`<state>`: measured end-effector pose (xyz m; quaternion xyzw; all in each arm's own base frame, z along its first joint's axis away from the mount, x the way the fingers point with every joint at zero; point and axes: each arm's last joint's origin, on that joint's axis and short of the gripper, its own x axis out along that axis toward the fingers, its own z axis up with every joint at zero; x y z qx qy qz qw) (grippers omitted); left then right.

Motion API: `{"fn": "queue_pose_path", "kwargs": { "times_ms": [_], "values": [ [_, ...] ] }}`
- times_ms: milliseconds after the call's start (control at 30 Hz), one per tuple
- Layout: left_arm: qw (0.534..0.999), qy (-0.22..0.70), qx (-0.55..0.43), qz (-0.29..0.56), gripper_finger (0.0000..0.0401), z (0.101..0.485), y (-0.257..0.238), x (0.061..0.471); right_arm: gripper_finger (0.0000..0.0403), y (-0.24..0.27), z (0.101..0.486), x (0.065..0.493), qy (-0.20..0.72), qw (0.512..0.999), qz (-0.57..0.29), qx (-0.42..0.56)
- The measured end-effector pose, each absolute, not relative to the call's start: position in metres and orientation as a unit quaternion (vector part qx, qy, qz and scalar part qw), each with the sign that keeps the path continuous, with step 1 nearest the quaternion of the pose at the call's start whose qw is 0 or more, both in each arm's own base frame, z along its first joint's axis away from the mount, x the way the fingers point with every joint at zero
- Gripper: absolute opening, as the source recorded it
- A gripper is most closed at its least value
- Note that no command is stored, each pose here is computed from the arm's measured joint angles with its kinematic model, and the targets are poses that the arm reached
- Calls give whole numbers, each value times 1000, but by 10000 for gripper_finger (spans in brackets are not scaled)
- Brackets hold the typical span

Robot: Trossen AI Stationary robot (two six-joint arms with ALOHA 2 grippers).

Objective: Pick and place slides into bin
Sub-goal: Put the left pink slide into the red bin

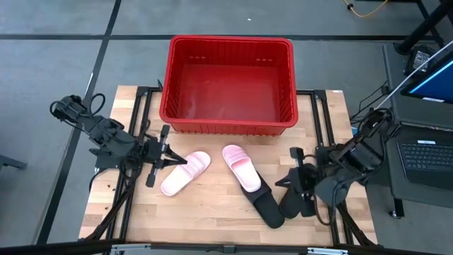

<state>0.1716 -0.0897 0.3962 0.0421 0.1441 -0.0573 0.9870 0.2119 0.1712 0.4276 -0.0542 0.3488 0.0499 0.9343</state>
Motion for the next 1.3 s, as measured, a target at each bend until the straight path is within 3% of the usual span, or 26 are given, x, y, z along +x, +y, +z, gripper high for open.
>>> {"fn": "queue_pose_path", "kwargs": {
  "times_ms": [333, 833, 1033, 1300],
  "values": [
    [976, 194, 79, -53, 15, 383, -94, 179, 7, 175, 422, 217, 359, 932, 35, -30],
    [942, 290, 160, -43, 118, 356, -99, 188, 4, 172, 423, 227, 325, 946, 5, -5],
    [893, 384, 227, -53, 129, 334, -101, 189, 7, 175, 409, 235, 319, 948, -1, -1],
    [830, 477, 285, -46, 115, 297, -109, 198, 3, 181, 387, 243, 318, 948, -1, 0]
  ]
}}
